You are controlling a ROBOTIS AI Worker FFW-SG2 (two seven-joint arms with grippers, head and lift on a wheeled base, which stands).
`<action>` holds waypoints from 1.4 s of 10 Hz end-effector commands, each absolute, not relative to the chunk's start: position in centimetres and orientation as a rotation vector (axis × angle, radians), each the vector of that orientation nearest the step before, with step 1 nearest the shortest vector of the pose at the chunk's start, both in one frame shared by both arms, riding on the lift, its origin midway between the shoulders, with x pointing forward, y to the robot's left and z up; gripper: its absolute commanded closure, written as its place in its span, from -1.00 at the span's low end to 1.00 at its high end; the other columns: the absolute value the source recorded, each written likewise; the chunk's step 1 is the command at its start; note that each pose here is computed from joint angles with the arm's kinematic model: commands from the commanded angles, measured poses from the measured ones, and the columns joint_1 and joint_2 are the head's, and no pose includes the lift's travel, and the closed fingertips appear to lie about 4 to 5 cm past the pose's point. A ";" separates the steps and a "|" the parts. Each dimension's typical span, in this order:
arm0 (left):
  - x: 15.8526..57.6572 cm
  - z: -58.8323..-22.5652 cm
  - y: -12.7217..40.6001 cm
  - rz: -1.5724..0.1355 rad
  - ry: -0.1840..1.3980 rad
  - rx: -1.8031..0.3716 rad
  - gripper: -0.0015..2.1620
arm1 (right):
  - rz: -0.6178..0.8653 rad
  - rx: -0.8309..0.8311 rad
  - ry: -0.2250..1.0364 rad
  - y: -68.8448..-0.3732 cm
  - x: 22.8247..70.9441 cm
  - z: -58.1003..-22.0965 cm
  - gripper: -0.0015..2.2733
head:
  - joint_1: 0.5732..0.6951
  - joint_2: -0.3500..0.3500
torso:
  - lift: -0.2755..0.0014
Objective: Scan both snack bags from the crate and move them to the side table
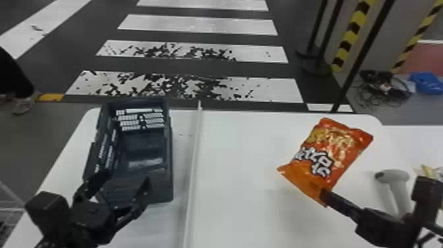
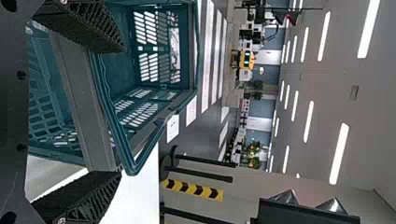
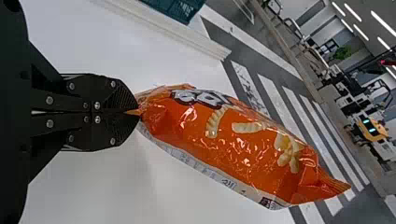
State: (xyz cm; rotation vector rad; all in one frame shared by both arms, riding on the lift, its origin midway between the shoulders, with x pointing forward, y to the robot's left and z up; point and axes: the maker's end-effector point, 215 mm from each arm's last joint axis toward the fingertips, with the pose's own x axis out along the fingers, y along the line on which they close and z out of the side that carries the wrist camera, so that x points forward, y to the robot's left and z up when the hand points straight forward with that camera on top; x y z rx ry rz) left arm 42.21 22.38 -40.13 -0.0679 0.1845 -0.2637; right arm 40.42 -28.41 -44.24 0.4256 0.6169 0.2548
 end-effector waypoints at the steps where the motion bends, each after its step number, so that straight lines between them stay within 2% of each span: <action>1: 42.2 -39.9 22.3 -0.267 0.181 -0.065 -0.96 | 0.177 0.224 0.617 -30.6 41.1 -42.7 0.97 | 1.00 -0.21 | 0.28; 4: 42.3 -39.7 22.2 -0.271 0.177 -0.065 -0.95 | 0.027 -0.180 0.664 -33.2 41.4 -42.1 0.97 | 1.00 -0.37 | 0.28; 7: 42.2 -39.8 21.8 -0.277 0.179 -0.067 -0.95 | -0.131 -0.780 0.699 -34.2 40.4 -41.6 0.97 | 1.00 -0.48 | 0.28; 9: 42.3 -39.7 21.8 -0.277 0.178 -0.066 -0.95 | -0.183 -1.103 0.700 -33.7 39.4 -41.9 0.97 | 1.00 -0.50 | 0.28; 10: 42.3 -39.7 21.9 -0.277 0.178 -0.066 -0.95 | -0.186 -1.217 0.709 -33.3 38.7 -42.6 0.97 | 1.00 -0.49 | 0.28; 12: 42.3 -39.8 21.9 -0.277 0.179 -0.066 -0.95 | -0.100 -1.370 0.700 -30.9 37.7 -44.8 0.97 | 1.00 -0.44 | 0.28; 14: 42.4 -39.9 21.9 -0.278 0.181 -0.065 -0.95 | 0.078 -1.364 0.721 -27.5 36.6 -48.8 0.97 | 1.00 -0.36 | 0.28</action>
